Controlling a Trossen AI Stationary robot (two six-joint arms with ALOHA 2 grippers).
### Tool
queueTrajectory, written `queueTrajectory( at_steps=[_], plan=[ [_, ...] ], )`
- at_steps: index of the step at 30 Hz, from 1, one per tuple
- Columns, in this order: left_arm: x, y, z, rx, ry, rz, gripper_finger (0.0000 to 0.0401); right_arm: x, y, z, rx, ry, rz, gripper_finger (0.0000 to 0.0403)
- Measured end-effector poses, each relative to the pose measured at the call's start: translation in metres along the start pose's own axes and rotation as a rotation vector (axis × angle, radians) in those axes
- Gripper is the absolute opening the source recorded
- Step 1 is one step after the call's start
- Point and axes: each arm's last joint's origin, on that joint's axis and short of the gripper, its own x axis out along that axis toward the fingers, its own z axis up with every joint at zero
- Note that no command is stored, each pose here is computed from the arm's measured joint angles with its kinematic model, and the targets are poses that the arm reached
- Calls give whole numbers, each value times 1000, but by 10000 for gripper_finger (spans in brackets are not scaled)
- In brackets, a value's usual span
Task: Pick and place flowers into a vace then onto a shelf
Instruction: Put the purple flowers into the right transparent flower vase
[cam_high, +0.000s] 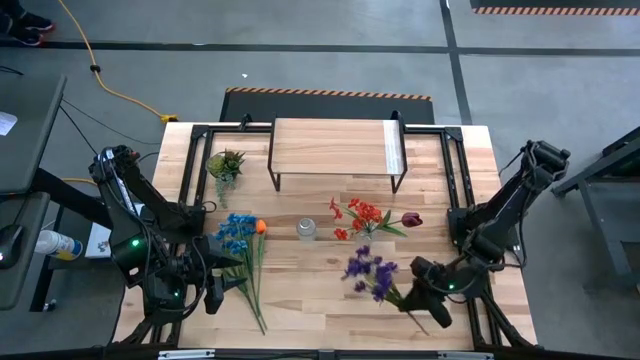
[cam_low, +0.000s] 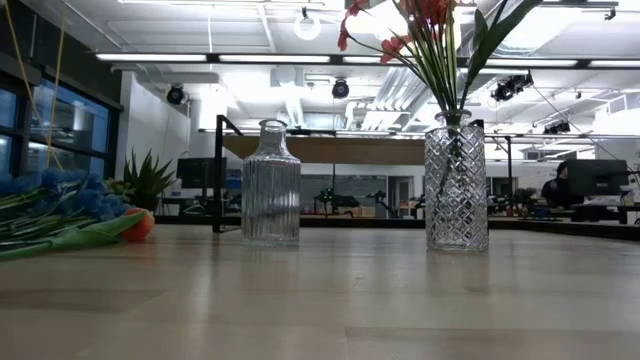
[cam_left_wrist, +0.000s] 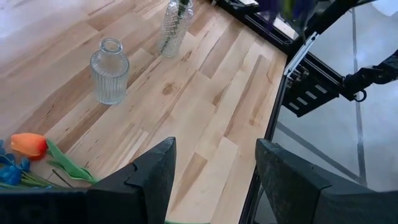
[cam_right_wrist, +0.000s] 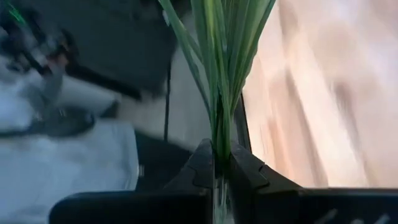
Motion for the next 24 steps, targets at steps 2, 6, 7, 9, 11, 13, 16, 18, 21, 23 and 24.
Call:
queueTrajectory(
  at_steps=[2,6,7,9,11,13,16,18,21,23,24],
  plan=[
    [0,0,0,0,0,0,253,0,4,4,-43,-92,15,10],
    [0,0,0,-4,-4,-2,253,-3,14,14,-145,-271,52,10],
    [0,0,0,-4,-4,-3,253,-3,17,17,-176,-319,55,10],
    [0,0,0,-4,-4,-3,253,-5,22,24,-242,-413,63,10],
    [0,-1,0,-5,-4,-4,253,-8,28,33,-320,-510,81,10],
    [0,-1,0,-5,-4,-4,253,-12,33,41,-404,-596,101,10],
    [0,-1,0,-6,-4,-4,253,-19,41,51,-528,-708,125,10],
    [0,-1,0,-11,-4,-4,253,-23,44,56,-610,-769,132,10],
    [0,-1,0,-22,-4,-4,253,-27,47,61,-726,-833,125,10],
    [0,-1,0,-28,-4,-4,253,-28,48,64,-785,-864,133,10],
    [0,-1,0,-28,-4,-4,253,-29,49,65,-809,-877,138,10]
  ],
)
